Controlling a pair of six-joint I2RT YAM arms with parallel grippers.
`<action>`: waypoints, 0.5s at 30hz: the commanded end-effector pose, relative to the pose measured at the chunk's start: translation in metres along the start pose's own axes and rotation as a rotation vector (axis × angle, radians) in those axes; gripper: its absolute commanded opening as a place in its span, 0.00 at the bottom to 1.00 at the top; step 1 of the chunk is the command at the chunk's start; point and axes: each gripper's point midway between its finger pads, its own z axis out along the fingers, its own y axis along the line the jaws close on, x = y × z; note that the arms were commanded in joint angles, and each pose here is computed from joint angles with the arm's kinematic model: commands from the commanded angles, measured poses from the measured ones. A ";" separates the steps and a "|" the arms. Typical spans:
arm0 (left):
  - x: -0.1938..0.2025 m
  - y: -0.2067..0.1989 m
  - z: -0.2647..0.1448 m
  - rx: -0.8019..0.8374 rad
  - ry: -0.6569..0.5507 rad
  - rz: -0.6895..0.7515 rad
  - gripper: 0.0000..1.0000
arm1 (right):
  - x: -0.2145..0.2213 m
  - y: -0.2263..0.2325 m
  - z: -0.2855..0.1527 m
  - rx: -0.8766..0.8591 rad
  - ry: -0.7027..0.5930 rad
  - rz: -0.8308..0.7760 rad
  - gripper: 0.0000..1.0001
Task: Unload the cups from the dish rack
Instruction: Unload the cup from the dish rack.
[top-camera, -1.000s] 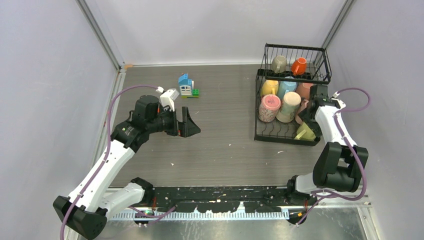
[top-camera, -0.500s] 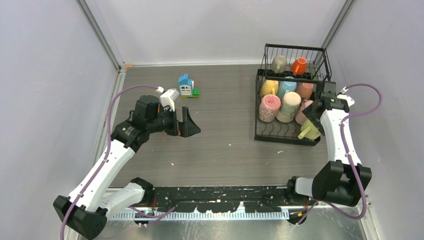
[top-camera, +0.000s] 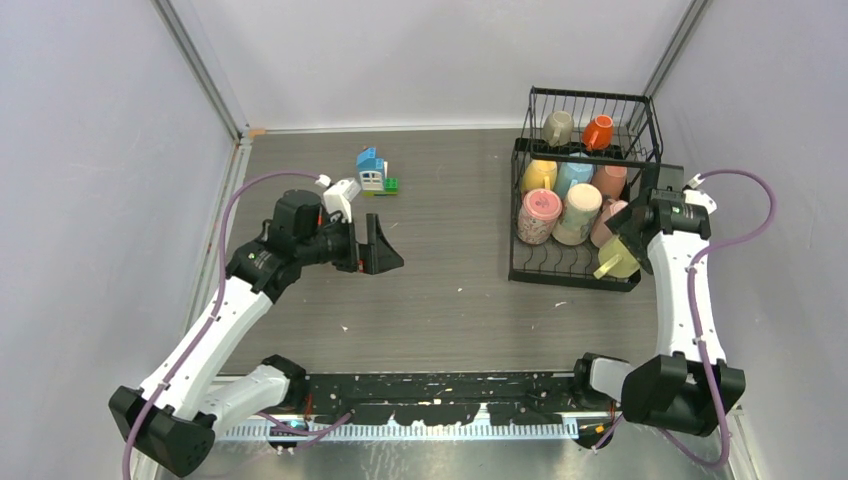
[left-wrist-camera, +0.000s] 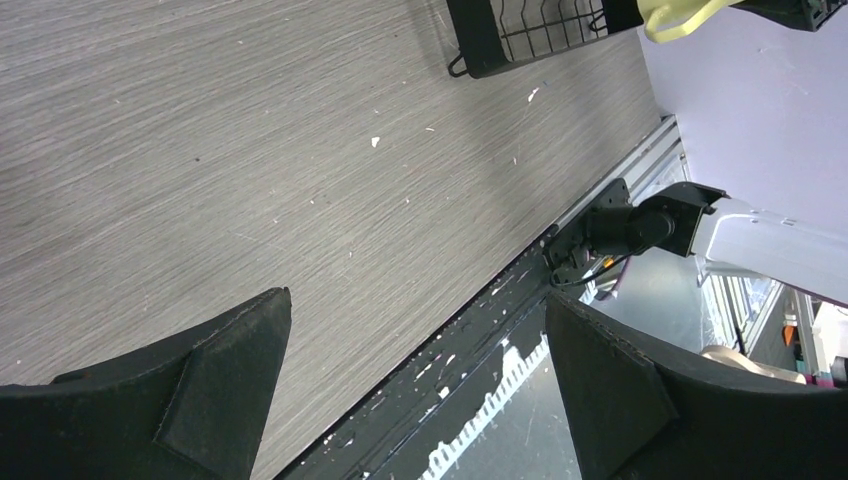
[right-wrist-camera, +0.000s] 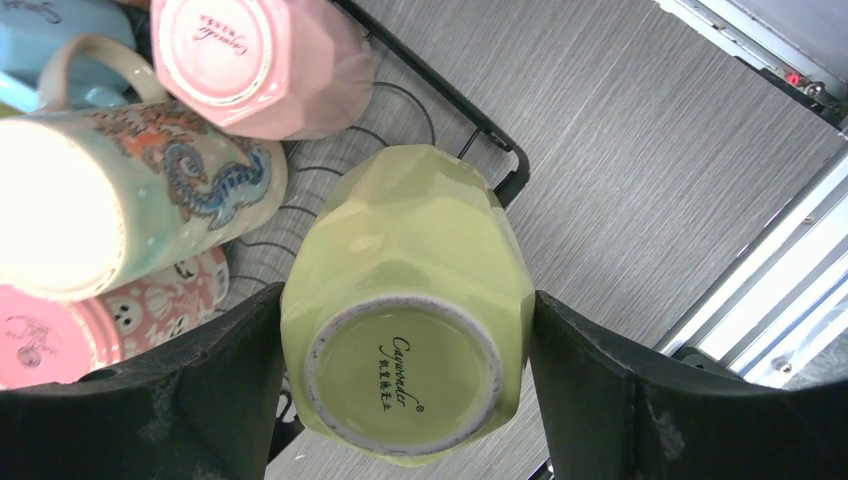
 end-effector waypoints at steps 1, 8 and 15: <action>-0.006 -0.010 0.003 0.056 -0.018 0.002 1.00 | -0.019 0.011 -0.035 -0.122 -0.065 0.021 0.12; -0.007 -0.012 0.008 0.074 -0.018 -0.034 1.00 | -0.005 0.019 -0.057 -0.232 -0.012 0.012 0.11; -0.007 -0.015 0.017 0.106 -0.017 -0.099 1.00 | 0.016 0.044 -0.082 -0.390 0.050 0.014 0.11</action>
